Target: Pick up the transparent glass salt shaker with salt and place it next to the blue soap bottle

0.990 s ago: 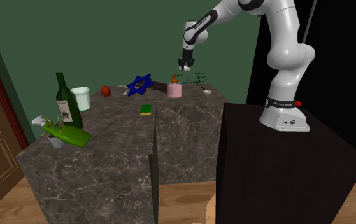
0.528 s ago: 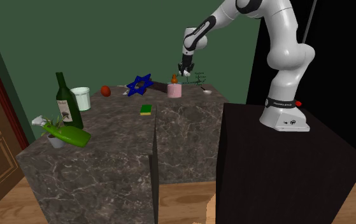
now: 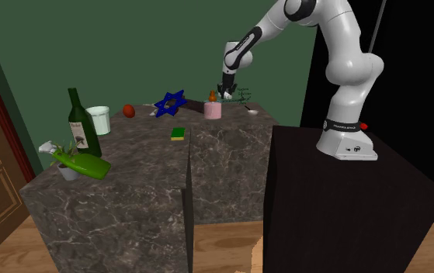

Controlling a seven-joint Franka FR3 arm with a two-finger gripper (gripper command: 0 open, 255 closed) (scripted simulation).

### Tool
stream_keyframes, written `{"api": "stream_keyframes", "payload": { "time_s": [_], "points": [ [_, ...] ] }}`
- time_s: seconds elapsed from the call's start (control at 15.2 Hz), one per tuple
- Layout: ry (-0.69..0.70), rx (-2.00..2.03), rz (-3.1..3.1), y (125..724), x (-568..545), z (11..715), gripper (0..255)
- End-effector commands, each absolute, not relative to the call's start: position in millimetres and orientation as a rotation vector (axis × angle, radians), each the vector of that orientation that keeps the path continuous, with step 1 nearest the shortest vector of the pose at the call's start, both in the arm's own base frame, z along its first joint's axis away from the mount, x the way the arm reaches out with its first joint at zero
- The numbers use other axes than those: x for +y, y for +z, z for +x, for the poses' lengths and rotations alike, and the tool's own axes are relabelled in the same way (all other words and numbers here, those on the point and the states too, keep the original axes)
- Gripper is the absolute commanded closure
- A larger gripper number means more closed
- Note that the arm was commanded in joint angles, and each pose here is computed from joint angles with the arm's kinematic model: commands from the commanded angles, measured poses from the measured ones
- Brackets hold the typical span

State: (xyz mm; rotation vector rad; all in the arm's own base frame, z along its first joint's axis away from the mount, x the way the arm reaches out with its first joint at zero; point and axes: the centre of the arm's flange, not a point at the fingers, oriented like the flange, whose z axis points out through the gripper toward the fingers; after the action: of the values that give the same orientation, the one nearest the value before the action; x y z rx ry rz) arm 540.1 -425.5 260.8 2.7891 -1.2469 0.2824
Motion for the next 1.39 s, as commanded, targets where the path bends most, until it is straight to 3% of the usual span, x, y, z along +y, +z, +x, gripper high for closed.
{"api": "stream_keyframes", "payload": {
  "time_s": [0.0, 1.32],
  "points": [
    [0.283, -1.246, 2.789, 249.4, -425.0, 541.4, 255],
    [0.283, -1.246, 2.789, 143.8, -425.0, 541.4, 255]
  ]
}}
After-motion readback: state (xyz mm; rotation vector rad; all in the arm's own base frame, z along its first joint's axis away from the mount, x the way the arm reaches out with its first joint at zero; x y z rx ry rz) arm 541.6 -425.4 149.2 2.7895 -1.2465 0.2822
